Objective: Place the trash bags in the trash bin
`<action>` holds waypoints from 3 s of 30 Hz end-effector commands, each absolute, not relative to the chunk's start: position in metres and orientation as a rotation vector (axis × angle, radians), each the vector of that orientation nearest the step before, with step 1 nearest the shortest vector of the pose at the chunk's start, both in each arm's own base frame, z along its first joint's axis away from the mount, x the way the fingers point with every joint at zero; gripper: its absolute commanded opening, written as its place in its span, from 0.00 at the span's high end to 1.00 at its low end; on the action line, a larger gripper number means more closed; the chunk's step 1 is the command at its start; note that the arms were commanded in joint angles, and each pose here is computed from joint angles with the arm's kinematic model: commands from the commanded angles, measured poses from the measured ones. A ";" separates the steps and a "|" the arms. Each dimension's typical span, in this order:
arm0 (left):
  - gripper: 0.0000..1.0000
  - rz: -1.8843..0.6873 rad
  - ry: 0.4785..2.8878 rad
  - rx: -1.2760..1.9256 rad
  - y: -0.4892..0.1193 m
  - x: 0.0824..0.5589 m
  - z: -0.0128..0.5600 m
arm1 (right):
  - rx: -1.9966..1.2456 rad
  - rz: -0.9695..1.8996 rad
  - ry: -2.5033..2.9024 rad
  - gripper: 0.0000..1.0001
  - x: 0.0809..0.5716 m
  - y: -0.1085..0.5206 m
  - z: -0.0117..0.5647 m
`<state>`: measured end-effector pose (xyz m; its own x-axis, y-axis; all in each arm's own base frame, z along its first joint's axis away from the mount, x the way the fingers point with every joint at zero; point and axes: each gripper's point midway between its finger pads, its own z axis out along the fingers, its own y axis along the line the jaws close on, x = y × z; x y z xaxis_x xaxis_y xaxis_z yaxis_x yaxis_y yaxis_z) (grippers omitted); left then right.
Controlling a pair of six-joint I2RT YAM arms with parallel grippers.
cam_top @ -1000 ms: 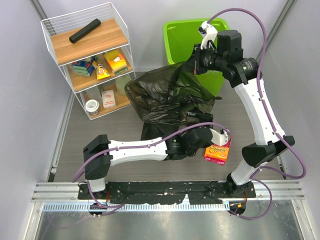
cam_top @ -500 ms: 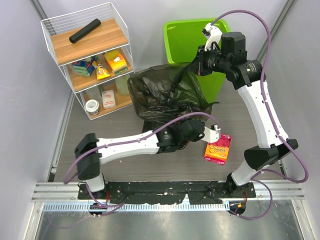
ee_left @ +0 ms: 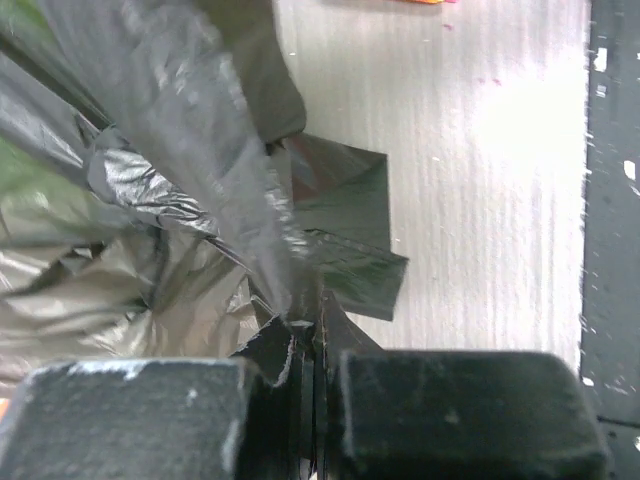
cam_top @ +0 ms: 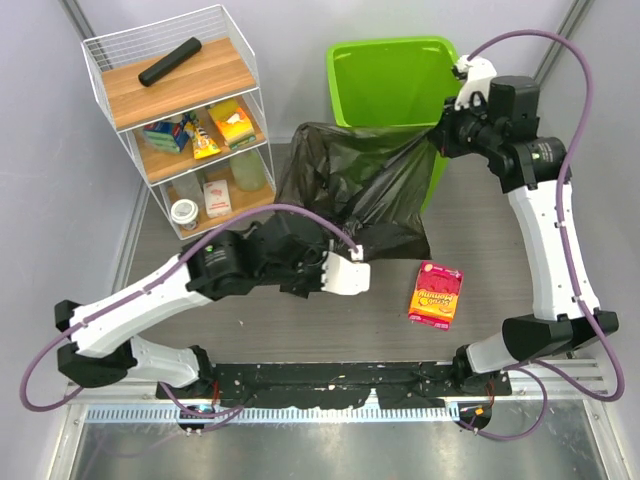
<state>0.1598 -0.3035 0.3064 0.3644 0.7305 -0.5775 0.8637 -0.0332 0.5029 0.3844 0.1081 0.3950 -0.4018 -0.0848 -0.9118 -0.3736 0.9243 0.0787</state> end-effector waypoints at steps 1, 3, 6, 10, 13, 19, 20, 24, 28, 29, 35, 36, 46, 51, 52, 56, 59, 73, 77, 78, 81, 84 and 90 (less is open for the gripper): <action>1.00 -0.341 1.376 1.899 -0.265 0.121 0.318 | -0.286 0.193 1.891 0.99 0.377 0.068 0.422; 1.00 -0.328 1.356 1.913 -0.253 0.118 0.318 | -0.262 0.171 1.890 0.99 0.378 0.056 0.423; 1.00 -0.312 1.352 1.927 -0.239 0.114 0.314 | -0.234 0.134 1.890 0.99 0.381 0.039 0.424; 1.00 -0.335 1.379 1.979 -0.227 0.103 0.297 | -0.179 0.073 1.900 0.99 0.384 0.009 0.425; 1.00 -0.366 1.404 2.036 -0.218 0.093 0.286 | -0.144 0.050 1.903 0.99 0.386 -0.010 0.426; 1.00 -0.388 1.399 2.071 -0.206 0.084 0.282 | -0.126 0.052 1.894 0.99 0.387 -0.026 0.431; 1.00 -0.395 1.392 2.056 -0.208 0.084 0.286 | -0.142 0.070 1.894 0.99 0.387 -0.022 0.431; 0.96 -0.444 1.343 1.976 -0.230 0.088 0.310 | -0.255 0.262 1.862 0.99 0.379 0.012 0.433; 0.86 -0.543 1.300 1.979 -0.256 0.082 0.323 | -0.296 0.334 1.811 0.99 0.372 0.026 0.445; 0.82 -0.570 1.292 1.987 -0.260 0.080 0.325 | -0.300 0.332 1.790 0.99 0.370 0.027 0.450; 0.27 -0.661 1.308 2.025 -0.286 0.075 0.321 | -0.342 0.386 1.732 0.99 0.362 0.039 0.466; 0.24 -0.661 1.314 2.022 -0.290 0.077 0.320 | -0.350 0.392 1.718 0.99 0.362 0.041 0.469; 0.18 -0.419 1.369 1.419 -0.329 0.170 0.410 | -0.458 0.464 1.647 0.99 0.342 0.060 0.480; 0.16 -0.218 1.399 1.095 -0.330 0.236 0.455 | -0.507 0.487 1.622 0.99 0.328 0.068 0.484; 0.15 -0.197 1.400 1.058 -0.329 0.246 0.461 | -0.514 0.493 1.615 0.99 0.325 0.070 0.486; 0.12 -0.171 1.414 0.994 -0.325 0.288 0.468 | -0.557 0.544 1.583 0.99 0.308 0.080 0.494; 0.11 -0.181 1.421 1.016 -0.333 0.305 0.461 | -0.578 0.560 1.568 0.99 0.300 0.085 0.497; 0.22 -0.258 1.446 1.174 -0.365 0.333 0.419 | -0.659 0.610 1.536 0.98 0.268 0.099 0.507; 0.44 -0.307 1.457 1.194 -0.364 0.334 0.413 | -0.676 0.631 1.520 0.99 0.263 0.103 0.512; 0.51 -0.315 1.458 1.203 -0.363 0.333 0.413 | -0.674 0.637 1.520 0.99 0.262 0.103 0.512; 0.84 -0.339 1.474 1.230 -0.361 0.327 0.410 | -0.682 0.660 1.507 0.99 0.256 0.106 0.516; 1.00 -0.376 1.491 1.223 -0.355 0.316 0.417 | -0.680 0.652 1.506 0.99 0.256 0.106 0.516; 1.00 -0.419 1.484 1.070 -0.330 0.298 0.454 | -0.639 0.596 1.558 0.81 0.269 0.096 0.499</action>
<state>0.3213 -0.3528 0.3978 0.0969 0.5009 -0.8601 0.8236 0.4448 0.3519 0.2698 0.1008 0.4970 -0.0911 -0.0323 -0.9953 -0.7289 0.6832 0.0445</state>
